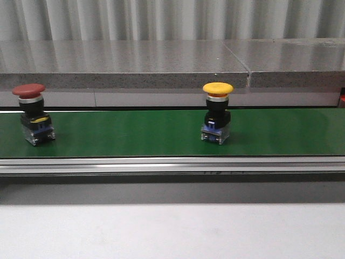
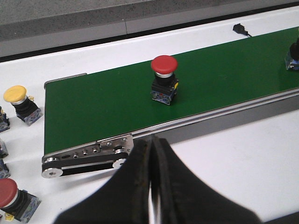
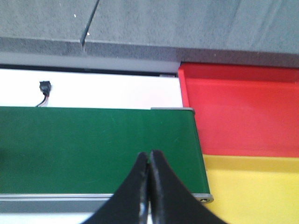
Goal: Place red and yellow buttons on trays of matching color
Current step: 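Reach the right gripper to the yellow button at the belt end and grasp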
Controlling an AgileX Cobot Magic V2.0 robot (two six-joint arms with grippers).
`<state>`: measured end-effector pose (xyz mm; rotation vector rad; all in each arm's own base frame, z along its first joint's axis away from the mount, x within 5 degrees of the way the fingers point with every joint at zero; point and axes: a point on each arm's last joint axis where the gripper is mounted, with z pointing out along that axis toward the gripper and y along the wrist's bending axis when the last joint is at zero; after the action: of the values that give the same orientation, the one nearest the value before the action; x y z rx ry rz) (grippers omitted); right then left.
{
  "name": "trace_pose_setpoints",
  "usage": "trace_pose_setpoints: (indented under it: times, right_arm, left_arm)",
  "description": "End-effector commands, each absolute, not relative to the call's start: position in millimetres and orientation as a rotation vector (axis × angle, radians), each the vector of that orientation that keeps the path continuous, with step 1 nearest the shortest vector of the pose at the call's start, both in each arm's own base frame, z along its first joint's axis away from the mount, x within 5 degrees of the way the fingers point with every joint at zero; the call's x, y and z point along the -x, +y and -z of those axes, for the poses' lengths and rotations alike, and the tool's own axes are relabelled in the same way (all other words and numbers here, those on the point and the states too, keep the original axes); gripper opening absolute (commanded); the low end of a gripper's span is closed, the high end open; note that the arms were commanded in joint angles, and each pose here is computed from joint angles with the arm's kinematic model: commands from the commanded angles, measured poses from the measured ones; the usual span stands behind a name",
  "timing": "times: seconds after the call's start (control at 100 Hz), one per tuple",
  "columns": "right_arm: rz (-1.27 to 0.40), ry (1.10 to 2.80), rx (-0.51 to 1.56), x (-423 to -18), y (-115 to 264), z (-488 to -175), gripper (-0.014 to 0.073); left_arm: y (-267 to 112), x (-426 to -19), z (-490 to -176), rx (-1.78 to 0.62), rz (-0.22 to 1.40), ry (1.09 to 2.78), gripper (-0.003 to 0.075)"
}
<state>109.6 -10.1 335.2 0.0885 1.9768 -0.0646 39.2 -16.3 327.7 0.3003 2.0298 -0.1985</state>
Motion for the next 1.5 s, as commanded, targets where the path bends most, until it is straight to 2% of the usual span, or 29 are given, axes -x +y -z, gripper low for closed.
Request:
trace_pose_setpoints:
  times: [0.0, 0.31, 0.61, 0.7, 0.91, 0.97, 1.11, 1.49]
  right_arm:
    - [0.066, 1.964, -0.082, -125.2, -11.1, -355.4, -0.0066]
    - [0.003, 2.219, 0.037, -167.4, 3.7, -364.1, -0.0066]
    - [-0.064, 2.360, 0.204, -209.3, 34.6, -366.4, -0.0056]
    - [-0.089, 2.374, 0.245, -222.0, 45.4, -370.7, 0.0034]
    - [-0.119, 2.414, 0.343, -244.5, 70.0, -378.6, 0.0422]
    - [-0.121, 2.428, 0.356, -251.0, 74.5, -378.1, 0.0469]
    - [-0.134, 2.429, 0.373, -267.3, 84.2, -378.2, 0.0477]
    - [-0.170, 2.597, 0.401, -287.7, 98.2, -361.1, 0.0477]
  left_arm:
    - [-17.2, -41.7, -339.4, -0.290, 0.213, 1.954, -0.0020]
    - [-17.2, -41.7, -339.4, -0.290, 0.213, 1.954, -0.0020]
    - [-17.2, -41.7, -339.4, -0.290, 0.213, 1.954, -0.0020]
    - [-17.2, -41.7, -339.4, -0.290, 0.213, 1.954, -0.0020]
    - [-17.2, -41.7, -339.4, -0.290, 0.213, 1.954, -0.0020]
    - [-17.2, -41.7, -339.4, -0.290, 0.213, 1.954, -0.0020]
    - [-17.2, -41.7, -339.4, -0.290, 0.213, 1.954, -0.0020]
    - [-17.2, -41.7, -339.4, -0.290, 0.213, 1.954, -0.0020]
